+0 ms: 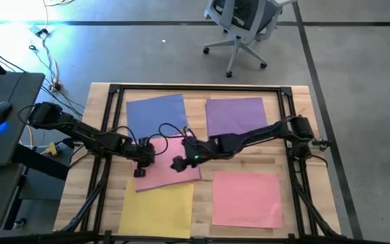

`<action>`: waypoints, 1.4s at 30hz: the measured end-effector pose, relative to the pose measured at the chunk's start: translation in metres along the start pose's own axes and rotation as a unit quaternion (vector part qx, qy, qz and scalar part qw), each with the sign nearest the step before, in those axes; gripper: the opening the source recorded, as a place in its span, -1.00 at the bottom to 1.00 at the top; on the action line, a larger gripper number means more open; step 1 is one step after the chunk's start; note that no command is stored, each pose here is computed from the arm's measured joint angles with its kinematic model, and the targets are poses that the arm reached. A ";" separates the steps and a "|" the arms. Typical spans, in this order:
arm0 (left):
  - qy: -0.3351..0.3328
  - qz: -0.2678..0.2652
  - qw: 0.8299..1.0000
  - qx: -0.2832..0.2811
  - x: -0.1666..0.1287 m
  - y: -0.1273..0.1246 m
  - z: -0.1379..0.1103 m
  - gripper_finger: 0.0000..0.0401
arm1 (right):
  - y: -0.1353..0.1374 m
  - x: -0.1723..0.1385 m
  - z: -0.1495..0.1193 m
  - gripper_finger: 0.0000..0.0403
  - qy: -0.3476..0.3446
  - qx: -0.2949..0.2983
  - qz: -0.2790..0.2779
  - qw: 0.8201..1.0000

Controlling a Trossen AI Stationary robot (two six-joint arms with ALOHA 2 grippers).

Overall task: Organize paper
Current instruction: Stack the pink paper on the bottom right pink paper

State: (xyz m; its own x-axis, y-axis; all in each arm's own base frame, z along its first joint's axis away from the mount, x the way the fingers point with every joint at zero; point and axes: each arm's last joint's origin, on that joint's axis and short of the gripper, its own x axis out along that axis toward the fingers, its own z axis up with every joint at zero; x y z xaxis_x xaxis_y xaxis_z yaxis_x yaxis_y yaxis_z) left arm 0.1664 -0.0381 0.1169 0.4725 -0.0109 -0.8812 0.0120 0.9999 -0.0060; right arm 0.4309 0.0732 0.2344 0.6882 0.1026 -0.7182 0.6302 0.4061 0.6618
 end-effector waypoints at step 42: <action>-0.010 0.004 1.000 -0.001 0.000 0.000 0.001 -1.00 | -0.079 0.057 -0.017 0.50 0.043 0.104 -0.028 0.993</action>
State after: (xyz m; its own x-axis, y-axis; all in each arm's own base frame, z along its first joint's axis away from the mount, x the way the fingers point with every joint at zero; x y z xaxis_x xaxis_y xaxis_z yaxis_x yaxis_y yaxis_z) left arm 0.1679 -0.0381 0.1172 0.4907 -0.0028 -0.8713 0.0062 1.0000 0.0003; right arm 0.4145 0.0620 0.1372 0.6222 0.1667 -0.7649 0.7335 0.2175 0.6440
